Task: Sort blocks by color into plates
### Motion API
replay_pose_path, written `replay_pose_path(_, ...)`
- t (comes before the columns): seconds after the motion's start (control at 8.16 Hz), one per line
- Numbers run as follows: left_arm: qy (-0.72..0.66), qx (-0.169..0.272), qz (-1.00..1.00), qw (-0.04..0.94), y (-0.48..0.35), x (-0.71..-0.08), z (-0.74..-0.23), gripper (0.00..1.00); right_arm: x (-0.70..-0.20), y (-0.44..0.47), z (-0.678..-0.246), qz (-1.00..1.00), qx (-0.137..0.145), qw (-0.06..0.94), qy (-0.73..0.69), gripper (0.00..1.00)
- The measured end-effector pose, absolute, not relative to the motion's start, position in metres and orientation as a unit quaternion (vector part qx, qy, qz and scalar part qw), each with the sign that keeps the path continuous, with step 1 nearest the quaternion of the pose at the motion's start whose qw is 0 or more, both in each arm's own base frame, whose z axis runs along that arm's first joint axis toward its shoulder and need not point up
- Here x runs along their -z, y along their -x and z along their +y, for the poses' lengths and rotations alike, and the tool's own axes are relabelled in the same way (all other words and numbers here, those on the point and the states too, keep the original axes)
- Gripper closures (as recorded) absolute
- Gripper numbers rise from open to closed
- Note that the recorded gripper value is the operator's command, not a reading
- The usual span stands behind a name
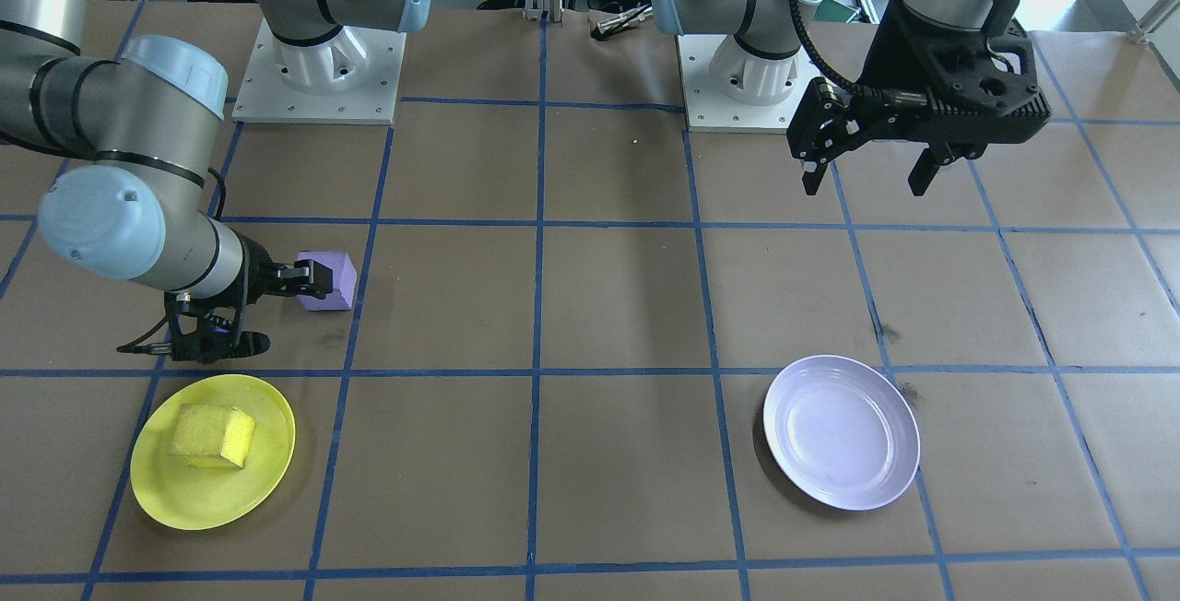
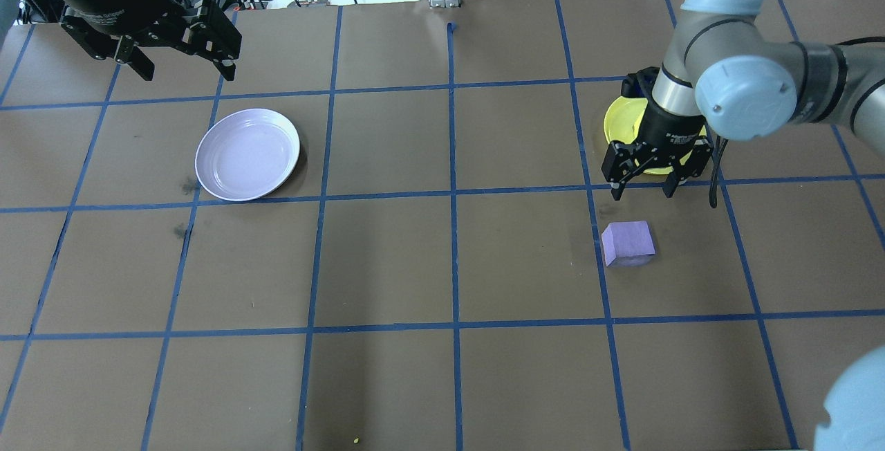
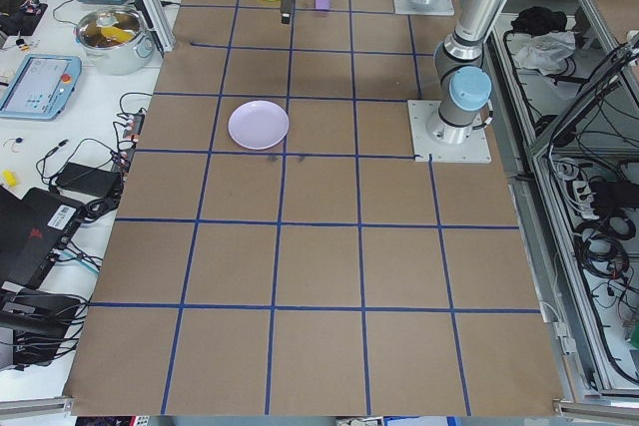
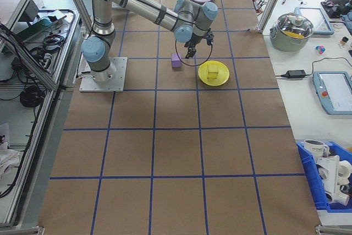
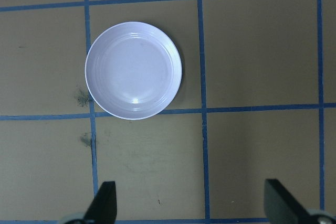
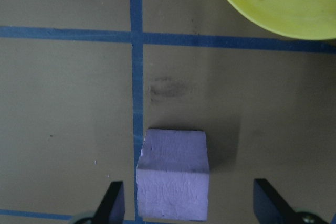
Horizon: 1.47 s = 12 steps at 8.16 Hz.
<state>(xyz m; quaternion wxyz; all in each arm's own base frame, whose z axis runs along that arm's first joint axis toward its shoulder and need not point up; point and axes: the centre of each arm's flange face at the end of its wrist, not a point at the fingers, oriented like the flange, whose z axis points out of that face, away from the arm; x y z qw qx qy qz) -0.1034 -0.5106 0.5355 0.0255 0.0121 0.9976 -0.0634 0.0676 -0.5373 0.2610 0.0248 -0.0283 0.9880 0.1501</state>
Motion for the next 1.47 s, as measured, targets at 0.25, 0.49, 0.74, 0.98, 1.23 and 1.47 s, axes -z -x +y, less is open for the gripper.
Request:
replay_pose_path(0.25, -0.013, 0.059, 0.998, 0.026, 0.103, -0.531, -0.510, 0.00, -0.237, -0.075, -0.513, 0.986, -0.160, 0.009, 0.041, 0.15)
replay_pose_path(0.49, -0.013, 0.059, 0.998, 0.027, 0.103, -0.524, -0.513, 0.00, -0.220, -0.080, -0.508, 0.985, -0.166, 0.008, 0.046, 0.23)
replay_pose_path(0.74, -0.013, 0.061, 0.998, 0.028, 0.103, -0.523, -0.515, 0.00, -0.195, -0.087, -0.511, 0.982, -0.180, 0.008, 0.053, 0.41)
replay_pose_path(0.98, -0.012, 0.060, 0.998, 0.028, 0.103, -0.521, -0.516, 0.00, -0.184, -0.098, -0.508, 0.980, -0.191, -0.002, 0.060, 0.61)
replay_pose_path(1.23, -0.008, 0.060, 0.998, 0.027, 0.103, -0.521, -0.516, 0.00, -0.181, -0.099, -0.505, 0.978, -0.199, -0.021, 0.059, 0.62)
replay_pose_path(1.47, -0.005, 0.058, 0.998, 0.026, 0.103, -0.518, -0.519, 0.00, -0.186, -0.098, -0.504, 0.977, -0.205, -0.035, 0.055, 0.62)
